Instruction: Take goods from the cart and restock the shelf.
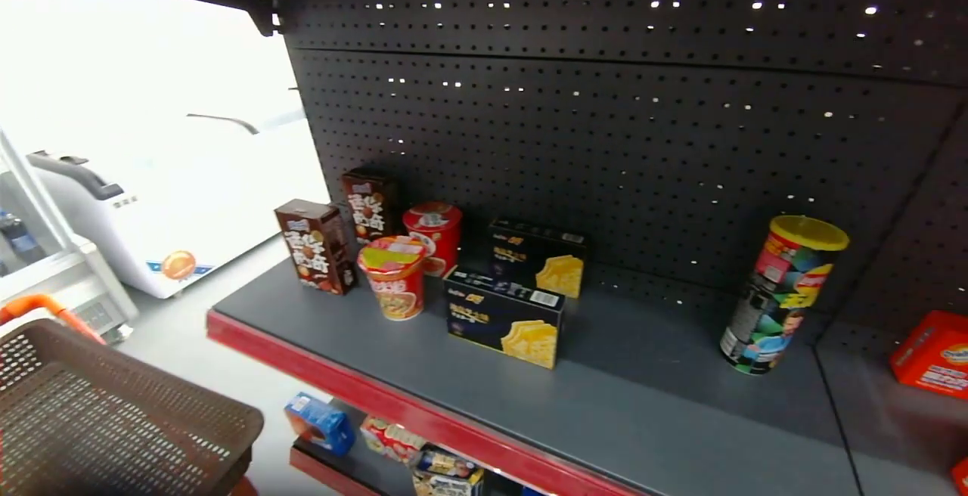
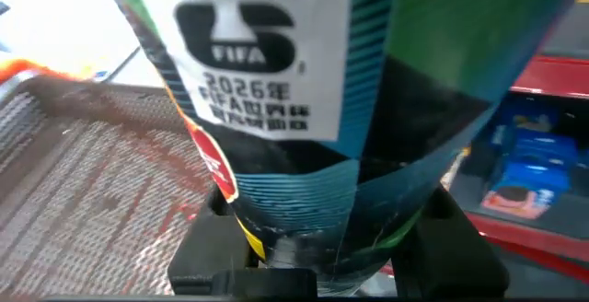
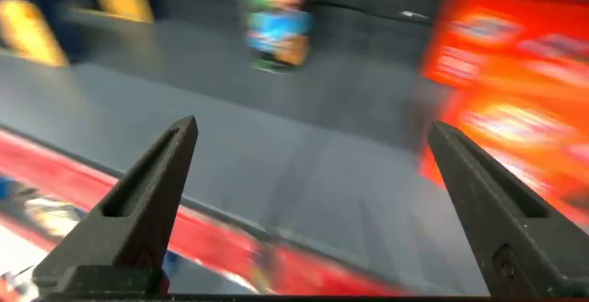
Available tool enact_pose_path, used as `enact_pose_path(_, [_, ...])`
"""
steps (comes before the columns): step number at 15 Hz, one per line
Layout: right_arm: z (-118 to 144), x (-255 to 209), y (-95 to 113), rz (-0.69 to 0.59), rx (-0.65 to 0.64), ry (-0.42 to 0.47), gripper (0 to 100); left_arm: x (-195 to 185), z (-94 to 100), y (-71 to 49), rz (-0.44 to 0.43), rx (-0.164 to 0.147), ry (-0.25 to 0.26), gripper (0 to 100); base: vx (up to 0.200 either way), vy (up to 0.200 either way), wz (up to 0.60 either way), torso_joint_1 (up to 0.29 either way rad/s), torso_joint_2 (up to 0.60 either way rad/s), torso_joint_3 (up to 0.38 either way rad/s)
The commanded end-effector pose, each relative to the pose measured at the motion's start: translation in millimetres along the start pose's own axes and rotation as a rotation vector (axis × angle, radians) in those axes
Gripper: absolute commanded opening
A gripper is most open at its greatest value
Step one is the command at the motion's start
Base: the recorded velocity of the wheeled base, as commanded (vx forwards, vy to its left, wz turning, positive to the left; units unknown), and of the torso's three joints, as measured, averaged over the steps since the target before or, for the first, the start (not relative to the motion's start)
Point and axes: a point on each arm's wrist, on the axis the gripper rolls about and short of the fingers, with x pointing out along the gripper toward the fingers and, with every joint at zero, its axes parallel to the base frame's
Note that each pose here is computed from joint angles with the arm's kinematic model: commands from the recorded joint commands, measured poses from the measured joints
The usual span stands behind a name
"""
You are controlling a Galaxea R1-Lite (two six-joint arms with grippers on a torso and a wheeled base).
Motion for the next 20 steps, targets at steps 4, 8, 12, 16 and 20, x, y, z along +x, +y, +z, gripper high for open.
enact_pose_path(4, [0,0,0,0.000,0.000,0.000,100,1,0.0,0.0,0.000,-0.001,0.004,0,0.000,0.000,-0.60,0.002,0.00,0.002])
enact_pose_path(8, [0,0,0,0.000,0.000,0.000,100,1,-0.4,-0.1,0.000,-0.001,0.006,0,0.000,0.000,-0.60,0.004,0.00,0.001])
enact_pose_path(12, [0,0,0,0.000,0.001,0.000,100,1,-1.3,-0.2,-0.001,-0.007,0.008,0,0.000,0.000,0.00,0.000,0.00,0.000])
enact_pose_path(16, [0,0,0,0.000,0.001,0.000,100,-3,-3.9,-0.4,-0.003,0.007,-0.022,0,0.000,0.000,0.00,0.000,0.00,0.000])
enact_pose_path(20, [0,0,0,0.001,0.000,0.002,100,-9,6.5,1.1,0.013,0.016,-0.070,0,0.000,0.000,0.00,0.000,0.00,0.000])
